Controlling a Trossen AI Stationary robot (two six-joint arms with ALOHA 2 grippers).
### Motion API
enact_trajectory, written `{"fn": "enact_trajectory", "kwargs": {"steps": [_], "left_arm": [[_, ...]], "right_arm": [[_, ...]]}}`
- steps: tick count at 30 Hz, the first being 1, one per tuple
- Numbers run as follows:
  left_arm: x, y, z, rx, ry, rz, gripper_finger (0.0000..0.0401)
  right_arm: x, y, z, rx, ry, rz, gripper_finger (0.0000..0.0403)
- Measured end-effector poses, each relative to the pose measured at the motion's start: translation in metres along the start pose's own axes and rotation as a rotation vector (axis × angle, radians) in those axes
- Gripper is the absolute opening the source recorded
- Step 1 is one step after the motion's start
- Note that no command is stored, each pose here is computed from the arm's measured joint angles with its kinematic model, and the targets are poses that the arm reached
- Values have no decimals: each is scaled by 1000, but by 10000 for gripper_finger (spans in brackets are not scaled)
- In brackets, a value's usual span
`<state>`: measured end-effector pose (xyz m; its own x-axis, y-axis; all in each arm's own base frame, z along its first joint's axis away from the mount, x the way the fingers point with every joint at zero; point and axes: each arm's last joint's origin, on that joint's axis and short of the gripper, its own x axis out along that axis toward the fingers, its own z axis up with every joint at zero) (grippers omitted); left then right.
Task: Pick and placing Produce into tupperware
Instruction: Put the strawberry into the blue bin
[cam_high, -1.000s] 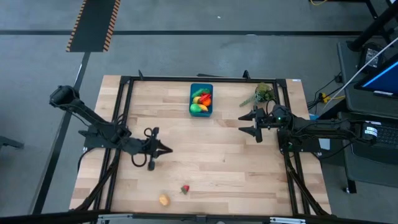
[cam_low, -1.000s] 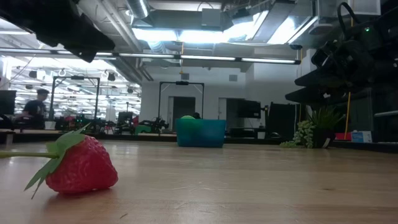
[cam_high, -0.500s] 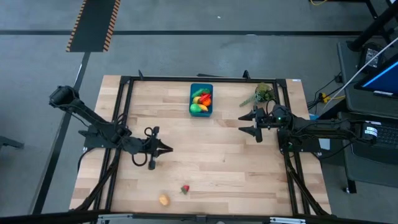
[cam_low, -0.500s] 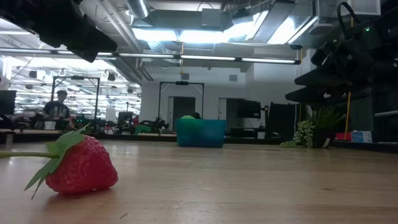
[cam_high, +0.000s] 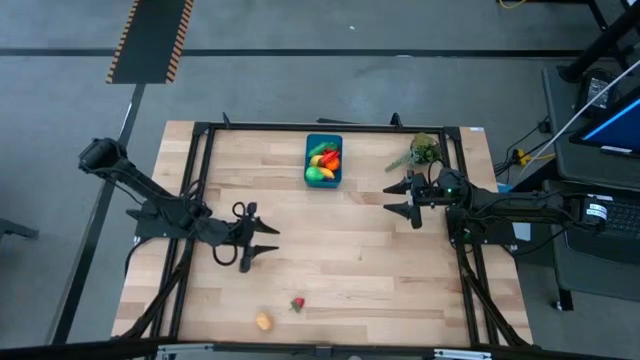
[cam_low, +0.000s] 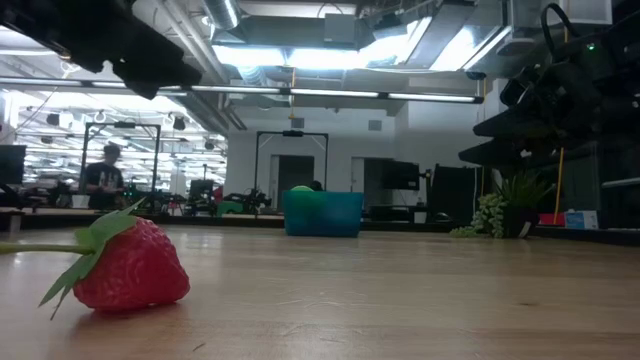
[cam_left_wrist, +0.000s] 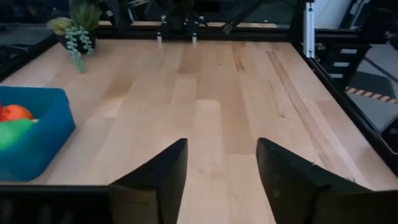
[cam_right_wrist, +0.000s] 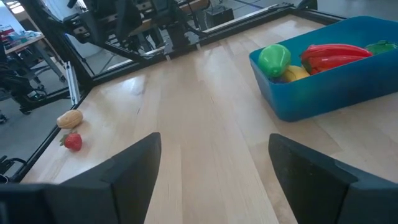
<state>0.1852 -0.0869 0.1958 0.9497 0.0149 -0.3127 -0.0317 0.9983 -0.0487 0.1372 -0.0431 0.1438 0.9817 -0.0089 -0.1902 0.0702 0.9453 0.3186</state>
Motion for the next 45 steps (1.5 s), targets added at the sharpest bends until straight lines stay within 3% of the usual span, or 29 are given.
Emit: {"fn": "enact_trajectory", "kwargs": {"steps": [8,17,25,29,38,45], "left_arm": [[-5,-11,-5,-41,90,-41,193],[9,-41,16,-65,333,55,195],[36,-90,41,-83,465,103,190],[45,-115,54,-154,502,133,194],[64,-164,62,-276,644,260,196],[92,-191,63,-336,660,267,196]], "right_arm": [[1,2,-1,-4,5,14,299],[2,7,-2,-12,17,48,299],[2,8,-2,-12,19,56,299],[2,8,-3,-12,21,55,299],[2,6,-10,42,93,43,299],[3,11,-16,50,152,70,299]]}}
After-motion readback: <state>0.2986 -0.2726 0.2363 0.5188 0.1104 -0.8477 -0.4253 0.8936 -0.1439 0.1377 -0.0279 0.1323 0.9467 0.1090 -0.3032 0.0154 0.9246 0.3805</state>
